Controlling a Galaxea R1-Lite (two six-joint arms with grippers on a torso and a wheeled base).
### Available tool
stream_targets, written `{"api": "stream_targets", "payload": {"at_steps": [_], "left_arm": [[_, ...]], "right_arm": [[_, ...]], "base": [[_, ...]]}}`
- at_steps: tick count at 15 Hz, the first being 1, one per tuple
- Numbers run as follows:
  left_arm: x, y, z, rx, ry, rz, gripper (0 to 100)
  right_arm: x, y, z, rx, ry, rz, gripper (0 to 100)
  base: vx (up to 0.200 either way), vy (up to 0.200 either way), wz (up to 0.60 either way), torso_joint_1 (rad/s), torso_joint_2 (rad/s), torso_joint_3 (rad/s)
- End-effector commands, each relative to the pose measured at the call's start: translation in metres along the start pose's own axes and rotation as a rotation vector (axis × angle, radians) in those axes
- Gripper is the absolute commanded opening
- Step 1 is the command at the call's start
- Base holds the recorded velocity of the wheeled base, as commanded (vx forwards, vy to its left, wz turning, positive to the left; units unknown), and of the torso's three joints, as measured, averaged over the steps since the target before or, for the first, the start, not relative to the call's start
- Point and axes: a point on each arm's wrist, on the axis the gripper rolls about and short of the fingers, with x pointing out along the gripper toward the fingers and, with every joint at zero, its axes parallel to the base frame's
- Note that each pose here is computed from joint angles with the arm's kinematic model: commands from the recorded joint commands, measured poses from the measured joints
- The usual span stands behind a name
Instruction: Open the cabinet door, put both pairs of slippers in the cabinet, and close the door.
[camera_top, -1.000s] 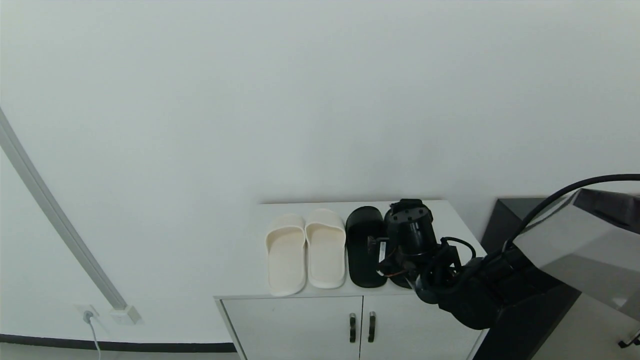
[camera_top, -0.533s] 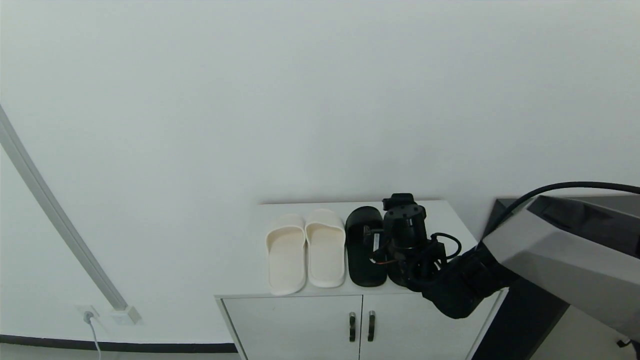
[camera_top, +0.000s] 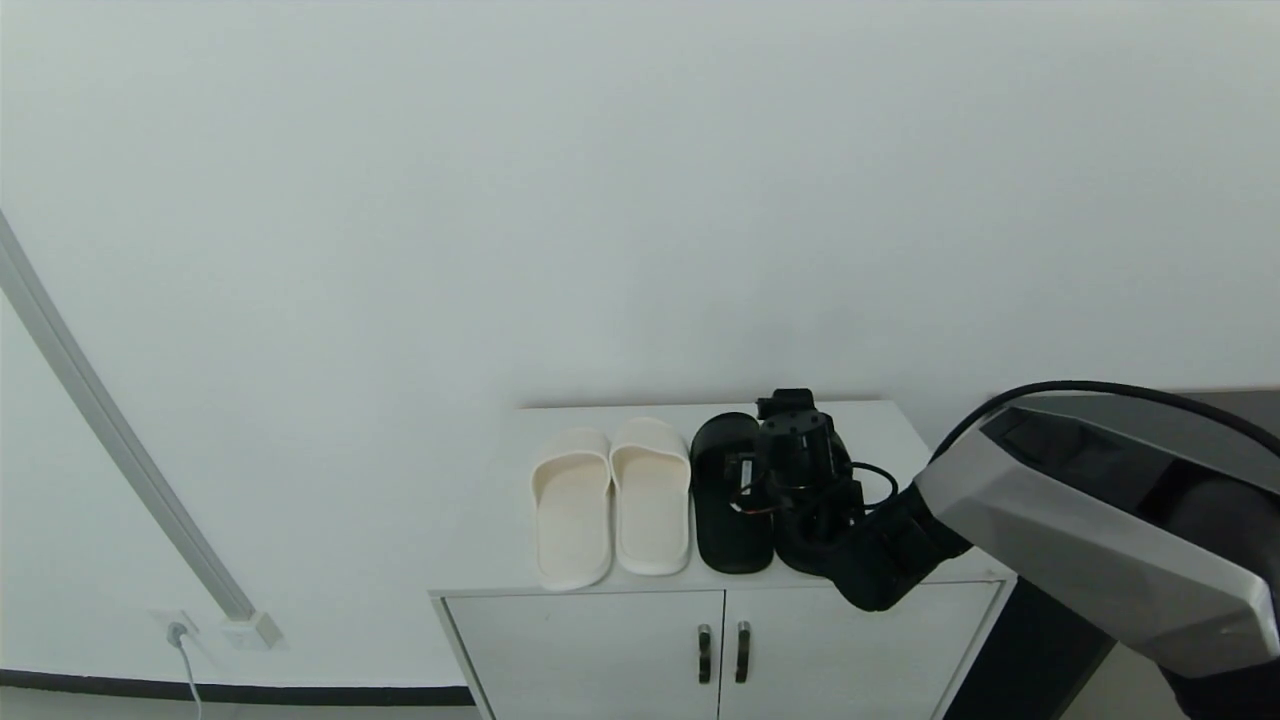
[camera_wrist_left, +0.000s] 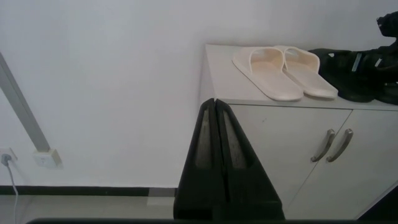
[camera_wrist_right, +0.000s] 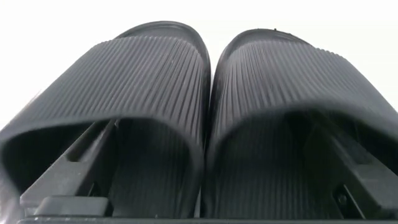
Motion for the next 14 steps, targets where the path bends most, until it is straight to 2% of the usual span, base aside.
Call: {"api": "stream_targets", "payload": {"at_steps": [1, 2, 8, 10, 14], "left_arm": [[0.000, 0.000, 0.000, 0.000, 0.002, 0.001, 0], [0.000, 0.000, 0.000, 0.000, -0.001, 0.000, 0], [0.000, 0.000, 0.000, -0.012, -0.001, 0.000, 0], [0.000, 0.000, 0.000, -0.014, -0.001, 0.002, 0], [0.000, 0.000, 0.000, -0.014, 0.001, 0.001, 0]], "right_arm": [[0.009, -0.001, -0.005, -0.009, 0.000, -0.012, 100], [0.012, -0.001, -0.006, -0.013, -0.003, -0.014, 0], [0.011, -0.003, -0.001, -0.018, -0.022, -0.054, 0], [-0.012, -0.006, 0.027, -0.010, -0.057, -0.065, 0], [-0.061, -0.026, 0.059, -0.023, -0.061, -0.013, 0]], "base": [[0.000, 0.000, 0.00, 0.000, 0.00, 0.000], [0.000, 0.000, 0.00, 0.000, 0.00, 0.000], [0.000, 0.000, 0.00, 0.000, 0.00, 0.000], [0.000, 0.000, 0.00, 0.000, 0.00, 0.000], [0.000, 0.000, 0.00, 0.000, 0.00, 0.000]]}}
